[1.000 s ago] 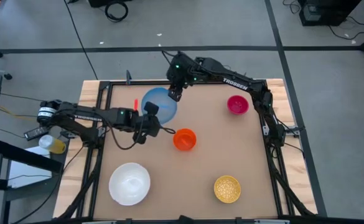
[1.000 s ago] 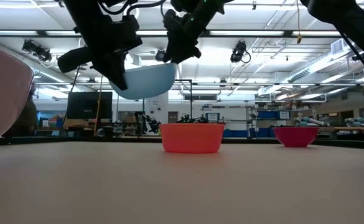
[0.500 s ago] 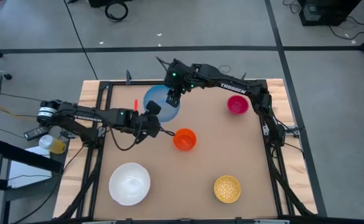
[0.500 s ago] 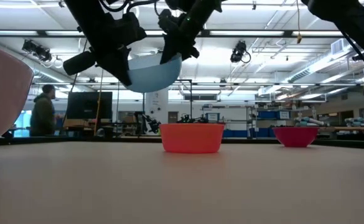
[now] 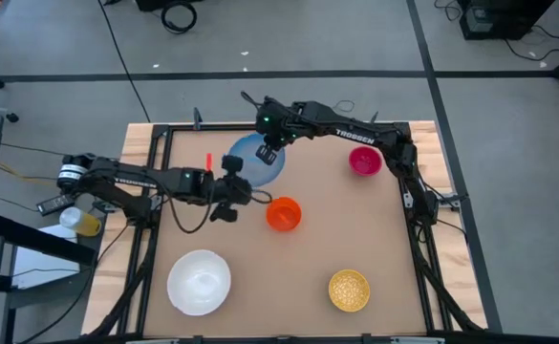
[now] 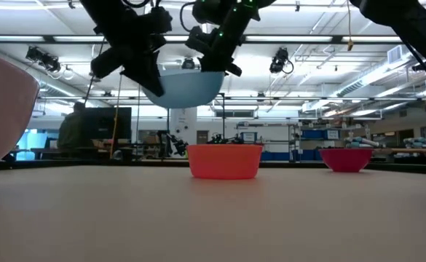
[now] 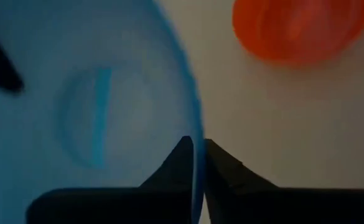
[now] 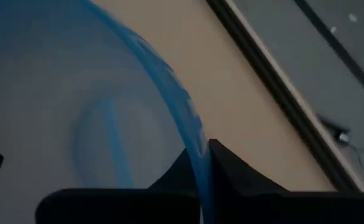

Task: Nest bowls inside each other
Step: Stack the blue bowl on top of the white bowl

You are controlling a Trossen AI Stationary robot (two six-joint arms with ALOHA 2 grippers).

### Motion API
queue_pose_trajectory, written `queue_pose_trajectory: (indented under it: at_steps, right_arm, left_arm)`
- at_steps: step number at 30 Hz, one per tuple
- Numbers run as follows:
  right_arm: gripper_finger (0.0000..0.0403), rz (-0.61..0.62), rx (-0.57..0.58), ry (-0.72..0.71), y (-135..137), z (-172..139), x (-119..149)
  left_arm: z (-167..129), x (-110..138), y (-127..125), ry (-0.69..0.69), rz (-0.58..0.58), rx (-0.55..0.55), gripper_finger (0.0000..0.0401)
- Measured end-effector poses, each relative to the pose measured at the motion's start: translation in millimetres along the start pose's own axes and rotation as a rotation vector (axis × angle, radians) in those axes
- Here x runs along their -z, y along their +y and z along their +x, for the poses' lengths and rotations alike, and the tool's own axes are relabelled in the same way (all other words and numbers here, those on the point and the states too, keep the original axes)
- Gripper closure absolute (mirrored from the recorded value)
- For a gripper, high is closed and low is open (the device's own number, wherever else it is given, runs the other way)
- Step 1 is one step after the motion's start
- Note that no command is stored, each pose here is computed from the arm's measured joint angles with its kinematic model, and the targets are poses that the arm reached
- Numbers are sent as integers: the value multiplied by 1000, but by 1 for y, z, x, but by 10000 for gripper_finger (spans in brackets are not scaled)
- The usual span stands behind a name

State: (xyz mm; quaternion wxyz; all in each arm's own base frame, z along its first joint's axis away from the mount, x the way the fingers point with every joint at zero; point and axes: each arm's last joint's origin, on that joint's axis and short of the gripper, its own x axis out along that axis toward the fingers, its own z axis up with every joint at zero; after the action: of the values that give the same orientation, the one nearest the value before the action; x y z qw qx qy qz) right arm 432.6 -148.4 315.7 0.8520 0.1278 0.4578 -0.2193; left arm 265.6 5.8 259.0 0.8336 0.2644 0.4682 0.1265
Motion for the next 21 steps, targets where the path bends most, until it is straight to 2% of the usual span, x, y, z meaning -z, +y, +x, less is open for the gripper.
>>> queue_pose_trajectory:
  at_steps: [4, 9, 12, 16, 21]
  right_arm:
    - [387, 122, -7, 49, -3, 0, 4]
    - [388, 232, -43, 37, 8, 4, 6]
    - [388, 250, -63, -17, 34, 10, 9]
    - [388, 250, -130, -36, 86, 22, 28]
    - [388, 230, -314, -204, 149, 25, 41]
  left_arm:
    - [-22, 2, 7, -118, -270, 158, 330]
    - [-76, 26, 28, -247, -463, 186, 265]
    - [-111, 47, 44, -367, -569, 158, 234]
    - [-144, 73, 53, -488, -667, 152, 208]
    - [-155, 88, 54, -495, -735, 137, 203]
